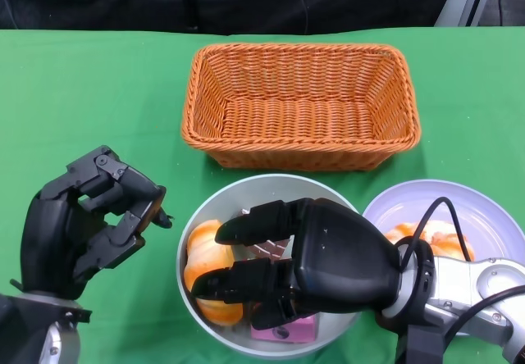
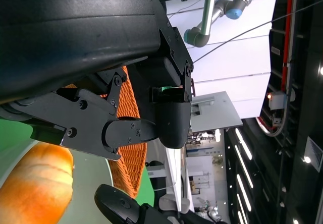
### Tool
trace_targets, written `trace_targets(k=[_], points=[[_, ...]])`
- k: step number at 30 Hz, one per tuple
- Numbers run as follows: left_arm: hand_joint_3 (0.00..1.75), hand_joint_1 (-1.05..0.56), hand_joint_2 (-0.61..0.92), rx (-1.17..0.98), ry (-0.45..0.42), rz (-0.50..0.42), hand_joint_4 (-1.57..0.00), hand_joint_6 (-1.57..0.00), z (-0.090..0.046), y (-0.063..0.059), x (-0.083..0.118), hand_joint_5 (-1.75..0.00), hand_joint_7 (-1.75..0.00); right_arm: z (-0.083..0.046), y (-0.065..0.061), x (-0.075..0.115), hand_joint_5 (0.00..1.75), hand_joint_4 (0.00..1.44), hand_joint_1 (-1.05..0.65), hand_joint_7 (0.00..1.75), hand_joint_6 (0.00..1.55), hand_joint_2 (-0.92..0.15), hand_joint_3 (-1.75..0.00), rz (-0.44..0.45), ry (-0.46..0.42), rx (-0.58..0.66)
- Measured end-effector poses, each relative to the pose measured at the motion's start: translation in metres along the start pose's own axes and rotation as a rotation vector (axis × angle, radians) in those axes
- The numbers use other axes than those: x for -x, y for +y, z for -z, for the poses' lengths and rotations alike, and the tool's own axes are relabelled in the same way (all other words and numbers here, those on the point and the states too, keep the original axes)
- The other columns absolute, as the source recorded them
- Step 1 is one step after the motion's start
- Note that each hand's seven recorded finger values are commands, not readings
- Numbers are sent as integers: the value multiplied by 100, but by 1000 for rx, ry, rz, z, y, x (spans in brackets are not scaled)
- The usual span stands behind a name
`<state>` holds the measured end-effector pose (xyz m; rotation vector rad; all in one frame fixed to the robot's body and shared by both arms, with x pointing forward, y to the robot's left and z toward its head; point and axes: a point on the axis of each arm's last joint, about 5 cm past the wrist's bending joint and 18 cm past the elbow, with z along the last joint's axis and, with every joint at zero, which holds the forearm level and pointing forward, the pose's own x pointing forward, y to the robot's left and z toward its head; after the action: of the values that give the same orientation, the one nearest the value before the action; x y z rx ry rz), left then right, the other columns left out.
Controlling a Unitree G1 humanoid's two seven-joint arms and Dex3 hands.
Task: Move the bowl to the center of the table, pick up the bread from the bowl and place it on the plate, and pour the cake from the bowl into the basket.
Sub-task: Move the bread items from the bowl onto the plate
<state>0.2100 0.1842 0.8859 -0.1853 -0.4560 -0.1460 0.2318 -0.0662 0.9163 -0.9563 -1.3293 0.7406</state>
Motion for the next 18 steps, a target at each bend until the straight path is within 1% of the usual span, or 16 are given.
trace_targets(k=[10, 18], points=[[77, -13, 70, -22, -13, 9, -86, -90, -3, 2, -1, -149, -116, 1, 5, 4, 2, 87, -59, 0, 82, -84, 0, -31, 32, 14], [77, -14, 70, -26, -8, 10, -85, -90, -2, 2, -1, -150, -116, 0, 10, 4, 1, 87, -59, 0, 80, -83, 0, -56, 55, 19]])
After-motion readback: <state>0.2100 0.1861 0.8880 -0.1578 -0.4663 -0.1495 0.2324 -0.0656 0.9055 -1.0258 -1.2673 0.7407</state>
